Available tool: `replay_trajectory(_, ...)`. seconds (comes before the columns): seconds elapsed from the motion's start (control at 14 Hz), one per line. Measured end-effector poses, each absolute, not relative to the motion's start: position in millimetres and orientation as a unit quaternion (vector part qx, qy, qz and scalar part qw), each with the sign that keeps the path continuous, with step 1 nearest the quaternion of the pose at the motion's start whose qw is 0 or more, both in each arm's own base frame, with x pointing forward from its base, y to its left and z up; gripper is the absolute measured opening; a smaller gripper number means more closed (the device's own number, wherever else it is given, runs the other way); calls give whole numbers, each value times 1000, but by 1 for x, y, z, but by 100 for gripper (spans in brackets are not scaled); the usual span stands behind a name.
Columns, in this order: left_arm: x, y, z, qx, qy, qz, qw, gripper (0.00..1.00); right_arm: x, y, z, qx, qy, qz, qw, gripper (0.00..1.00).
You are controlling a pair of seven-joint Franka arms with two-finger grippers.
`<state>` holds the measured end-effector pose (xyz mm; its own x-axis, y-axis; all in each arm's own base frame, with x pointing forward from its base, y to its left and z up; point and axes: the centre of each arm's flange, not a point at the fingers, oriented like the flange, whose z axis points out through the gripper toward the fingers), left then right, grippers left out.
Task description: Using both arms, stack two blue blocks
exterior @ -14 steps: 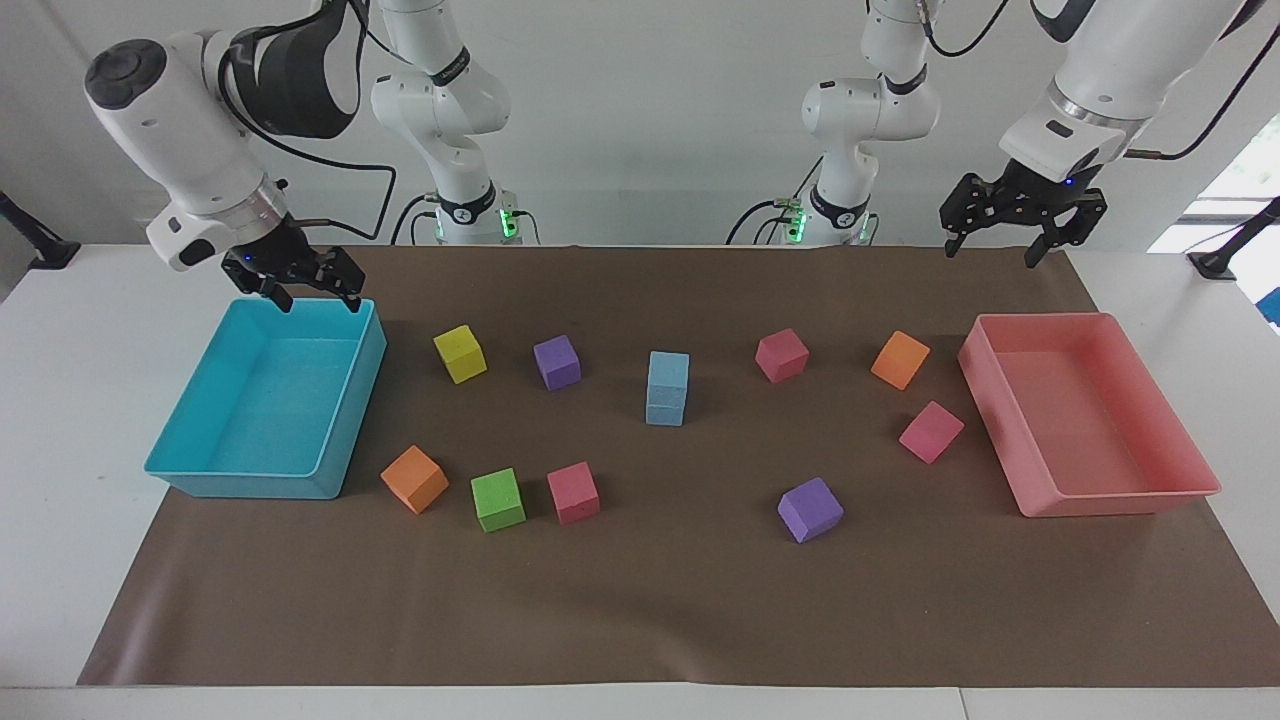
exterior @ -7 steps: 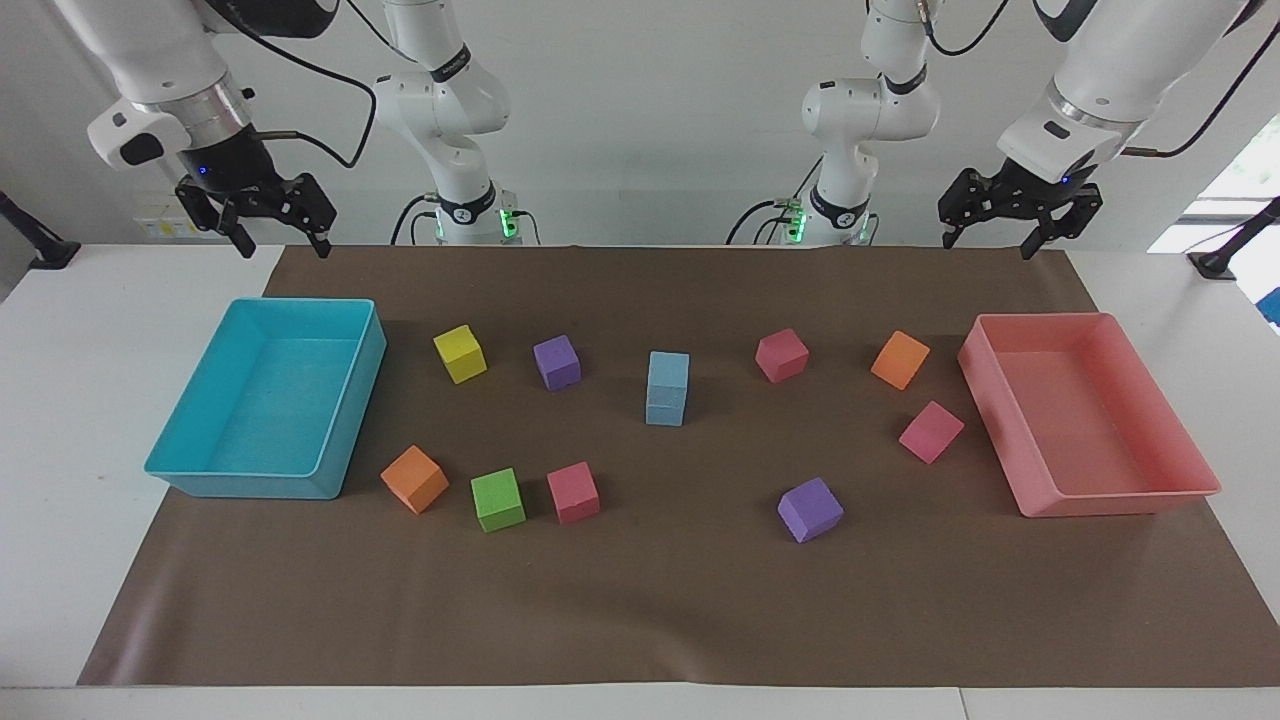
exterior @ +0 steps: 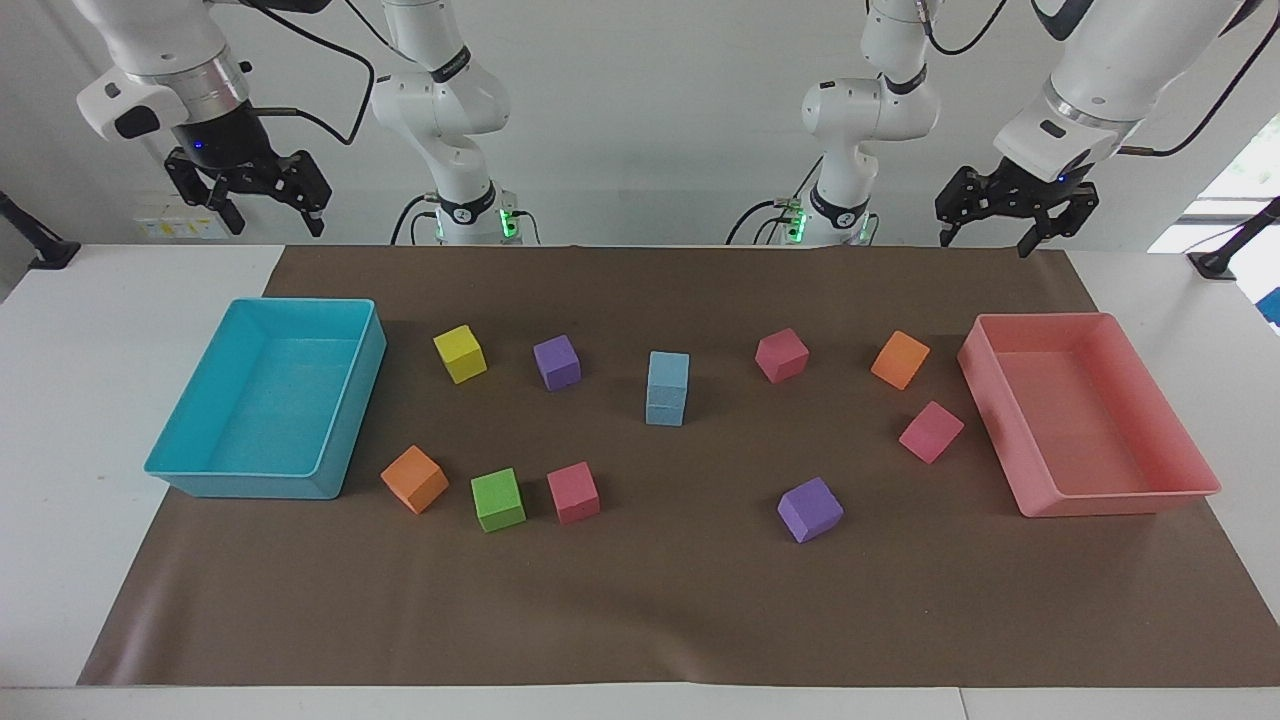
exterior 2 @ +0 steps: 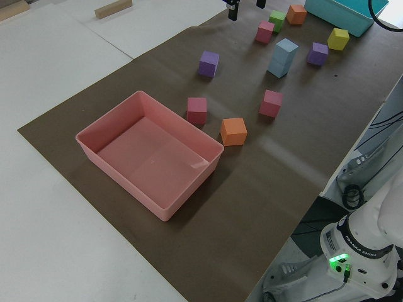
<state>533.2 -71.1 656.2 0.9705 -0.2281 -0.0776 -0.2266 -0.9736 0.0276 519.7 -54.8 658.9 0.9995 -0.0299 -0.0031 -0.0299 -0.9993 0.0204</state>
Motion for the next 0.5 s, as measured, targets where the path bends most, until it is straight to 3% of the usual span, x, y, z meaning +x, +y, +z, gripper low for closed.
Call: replay_trajectory(0.5, 533, -71, 656, 992, -115, -41, 9, 100, 523, -31, 649, 1000, 8, -6, 10, 100)
